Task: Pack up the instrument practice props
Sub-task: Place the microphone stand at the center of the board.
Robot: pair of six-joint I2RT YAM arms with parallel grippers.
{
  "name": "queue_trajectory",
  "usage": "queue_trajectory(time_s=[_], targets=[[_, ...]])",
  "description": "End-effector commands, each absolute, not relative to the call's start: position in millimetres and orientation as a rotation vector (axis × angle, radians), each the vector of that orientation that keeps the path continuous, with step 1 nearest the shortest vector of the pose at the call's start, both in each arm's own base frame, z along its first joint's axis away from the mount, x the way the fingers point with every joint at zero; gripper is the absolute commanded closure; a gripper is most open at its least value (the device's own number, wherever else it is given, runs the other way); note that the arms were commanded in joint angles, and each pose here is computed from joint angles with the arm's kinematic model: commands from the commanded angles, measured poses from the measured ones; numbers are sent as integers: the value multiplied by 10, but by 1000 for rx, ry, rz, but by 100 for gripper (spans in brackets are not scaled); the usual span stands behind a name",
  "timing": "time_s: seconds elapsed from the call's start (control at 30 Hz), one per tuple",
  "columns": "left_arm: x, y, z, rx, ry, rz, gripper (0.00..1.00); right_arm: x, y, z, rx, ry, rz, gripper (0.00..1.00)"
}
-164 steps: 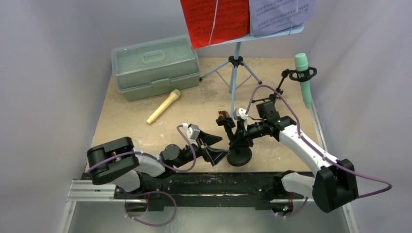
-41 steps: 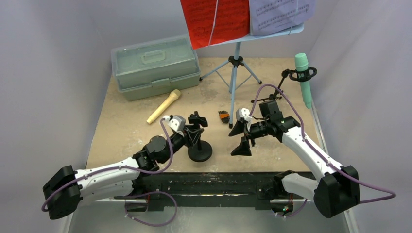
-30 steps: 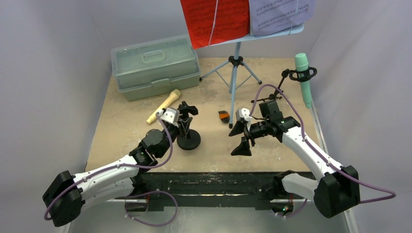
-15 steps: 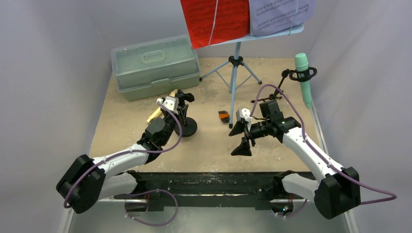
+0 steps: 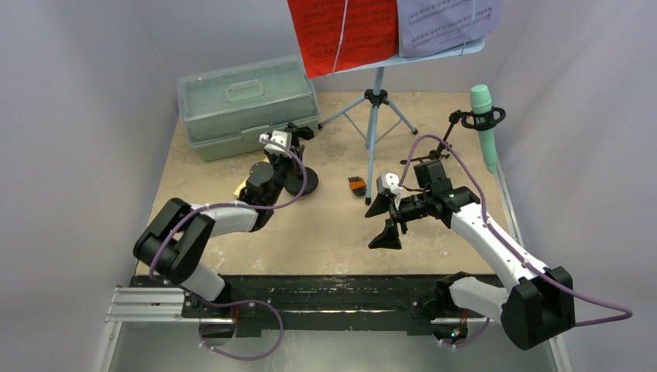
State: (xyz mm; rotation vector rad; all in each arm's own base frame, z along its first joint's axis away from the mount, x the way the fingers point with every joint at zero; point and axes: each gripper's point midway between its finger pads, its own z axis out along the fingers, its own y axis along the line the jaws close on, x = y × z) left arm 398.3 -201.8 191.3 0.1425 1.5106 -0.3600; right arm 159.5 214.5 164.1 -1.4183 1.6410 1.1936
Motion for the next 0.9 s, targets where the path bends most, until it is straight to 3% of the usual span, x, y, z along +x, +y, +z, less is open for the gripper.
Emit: queue_trajectory(time_s=[0.0, 0.33, 0.47, 0.57, 0.67, 0.87], targets=[[4307, -2051, 2578, 104, 1271, -412, 100, 1641, 2141, 1769, -1435, 1589, 1149, 1], [4684, -2127, 2176, 151, 1309, -365, 98, 1648, 2132, 1771, -1438, 1588, 1134, 1], [4529, -2048, 2027, 137, 1338, -375, 44, 1648, 2130, 1770, -1438, 1588, 1132, 1], [4393, -1971, 1979, 116, 1397, -383, 19, 1652, 2130, 1764, -1440, 1591, 1131, 1], [4265, -1899, 1944, 63, 1489, -408, 9, 1667, 2115, 1755, -1446, 1595, 1107, 1], [3977, -1997, 1948, 88, 1686, -520, 5, 1690, 2065, 1739, -1467, 1593, 1036, 1]])
